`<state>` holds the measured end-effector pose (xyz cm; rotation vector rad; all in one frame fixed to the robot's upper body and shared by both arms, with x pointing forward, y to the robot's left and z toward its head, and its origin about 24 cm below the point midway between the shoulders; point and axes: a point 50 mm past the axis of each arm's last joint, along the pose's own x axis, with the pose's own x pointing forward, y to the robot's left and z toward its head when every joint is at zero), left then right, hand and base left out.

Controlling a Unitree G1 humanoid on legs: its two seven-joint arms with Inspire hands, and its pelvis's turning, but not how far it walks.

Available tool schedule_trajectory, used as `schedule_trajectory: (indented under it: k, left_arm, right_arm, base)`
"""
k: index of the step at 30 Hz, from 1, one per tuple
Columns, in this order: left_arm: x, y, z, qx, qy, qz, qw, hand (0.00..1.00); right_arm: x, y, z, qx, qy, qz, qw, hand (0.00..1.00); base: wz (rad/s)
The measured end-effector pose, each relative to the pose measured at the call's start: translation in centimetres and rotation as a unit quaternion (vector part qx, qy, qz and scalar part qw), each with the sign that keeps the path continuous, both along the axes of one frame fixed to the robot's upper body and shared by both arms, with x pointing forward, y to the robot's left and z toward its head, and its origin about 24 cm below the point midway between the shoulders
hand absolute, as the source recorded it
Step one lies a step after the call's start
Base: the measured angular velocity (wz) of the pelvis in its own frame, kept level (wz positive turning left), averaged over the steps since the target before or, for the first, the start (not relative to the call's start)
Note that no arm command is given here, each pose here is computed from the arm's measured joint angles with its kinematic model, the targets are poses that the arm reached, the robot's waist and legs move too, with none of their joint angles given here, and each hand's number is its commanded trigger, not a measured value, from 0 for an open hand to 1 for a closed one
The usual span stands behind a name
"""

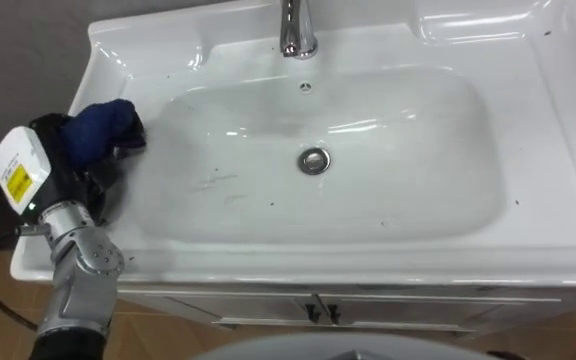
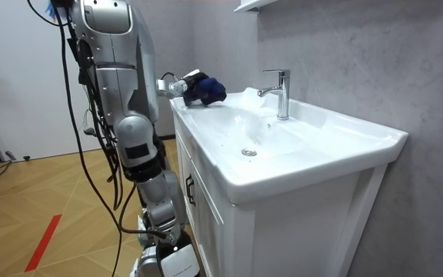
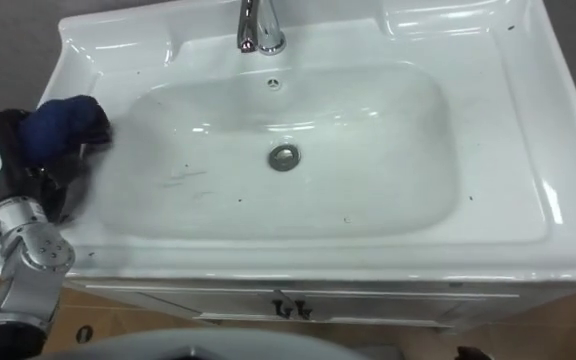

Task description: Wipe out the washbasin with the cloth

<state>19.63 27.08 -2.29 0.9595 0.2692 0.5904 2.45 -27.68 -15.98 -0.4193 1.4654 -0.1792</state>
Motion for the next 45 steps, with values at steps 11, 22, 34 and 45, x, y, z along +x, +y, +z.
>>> schedule_trajectory:
  k: [11,22,34,45]
  left_arm:
    - [-0.6,0.4,-1.5,-0.011,0.061,0.000,0.998,1.00]
    - [-1.1,0.8,-2.0,0.041,0.085,0.001,0.996,0.63]
    - [-1.5,0.9,-2.1,0.052,0.088,0.009,0.995,0.00]
    - [-1.6,0.9,-2.2,0.052,0.091,0.009,0.994,0.00]
  right_arm:
    - [-0.2,0.0,0.0,-0.004,0.016,-0.004,1.000,0.00]
    - [-0.3,-0.3,0.1,-0.014,0.013,-0.025,0.999,0.00]
    - [-0.5,-0.4,0.1,-0.021,0.013,-0.027,0.999,0.00]
    - [-0.6,-0.5,0.2,-0.021,0.009,-0.041,0.999,0.00]
  base:
    - [0.00]
    - [-0.04]
    - [0.00]
    - [0.00]
